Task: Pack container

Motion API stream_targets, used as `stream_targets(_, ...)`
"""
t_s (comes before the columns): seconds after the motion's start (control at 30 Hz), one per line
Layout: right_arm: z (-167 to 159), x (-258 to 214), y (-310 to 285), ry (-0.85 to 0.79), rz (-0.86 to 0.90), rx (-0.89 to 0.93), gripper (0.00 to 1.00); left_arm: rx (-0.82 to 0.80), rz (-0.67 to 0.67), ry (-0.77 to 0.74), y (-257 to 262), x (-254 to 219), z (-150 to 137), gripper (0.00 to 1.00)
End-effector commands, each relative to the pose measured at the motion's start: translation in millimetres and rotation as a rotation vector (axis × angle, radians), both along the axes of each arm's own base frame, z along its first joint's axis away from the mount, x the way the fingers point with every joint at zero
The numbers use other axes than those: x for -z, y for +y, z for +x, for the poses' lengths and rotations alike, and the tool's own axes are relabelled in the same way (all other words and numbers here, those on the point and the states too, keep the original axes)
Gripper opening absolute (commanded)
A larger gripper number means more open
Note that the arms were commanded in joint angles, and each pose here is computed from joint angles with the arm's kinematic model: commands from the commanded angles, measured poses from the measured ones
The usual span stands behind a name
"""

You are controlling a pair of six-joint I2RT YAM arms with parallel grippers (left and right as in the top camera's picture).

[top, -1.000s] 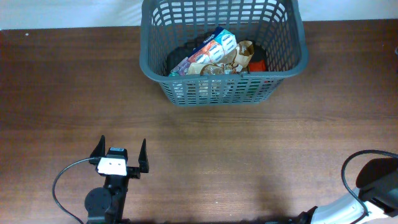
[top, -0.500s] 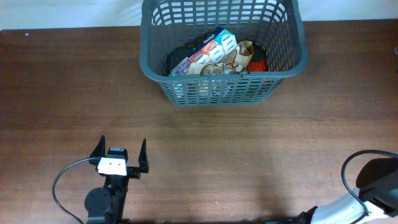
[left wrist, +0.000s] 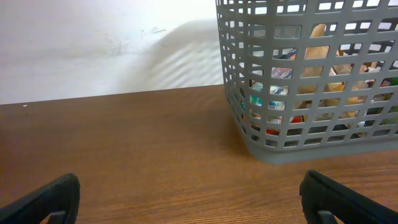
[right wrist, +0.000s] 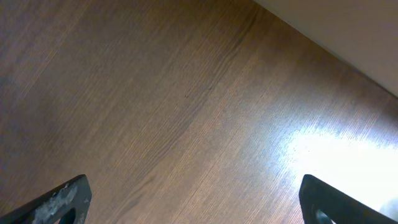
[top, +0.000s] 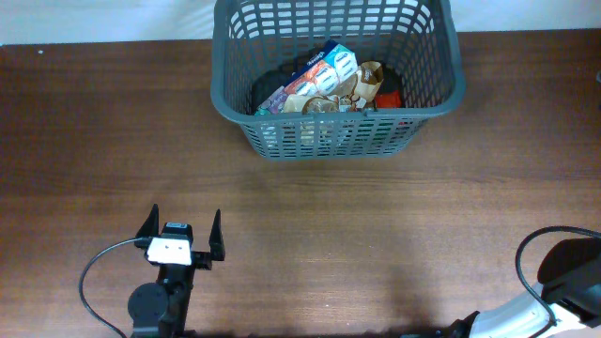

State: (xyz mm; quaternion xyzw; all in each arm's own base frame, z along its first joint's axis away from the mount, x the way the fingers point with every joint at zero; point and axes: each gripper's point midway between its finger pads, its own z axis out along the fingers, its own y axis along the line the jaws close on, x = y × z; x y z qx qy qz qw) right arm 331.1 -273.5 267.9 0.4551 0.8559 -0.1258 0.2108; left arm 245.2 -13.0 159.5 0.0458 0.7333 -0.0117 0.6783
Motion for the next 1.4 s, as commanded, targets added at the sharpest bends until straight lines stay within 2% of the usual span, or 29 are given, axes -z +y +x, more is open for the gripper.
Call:
stream_targets(0.0,-4,-13,5,-0.032,-0.014,0.006,0.99,-0.017,0.006,-0.001,4,1,0,0.99)
stream_targets(0.23,-8,-58,33,-0.125,-0.085,-0.045,0.99,-0.017,0.006,-0.001,4,1,0,0.99)
stream_targets(0.57,-4,-152,128,-0.412,-0.207,-0.270,0.99,-0.017,0.006,-0.001,4,1,0,0.99)
stream_targets(0.83,-18,-182,190,-0.655,-0.229,-0.438,0.99,-0.017,0.006,-0.001,4,1,0,0.99)
stream_targets(1.0,-38,-193,215,-0.858,-0.241,-0.525,0.99,-0.017,0.006,-0.002,3,1,0,0.99)
stream_targets(1.17,-72,-196,232,-1.045,-0.290,-0.574,0.99,-0.017,0.006,-0.001,4,1,0,0.99)
stream_targets(1.37,-122,-173,246,-1.146,-0.338,-0.612,0.99,-0.017,0.006,-0.001,4,1,0,0.99)
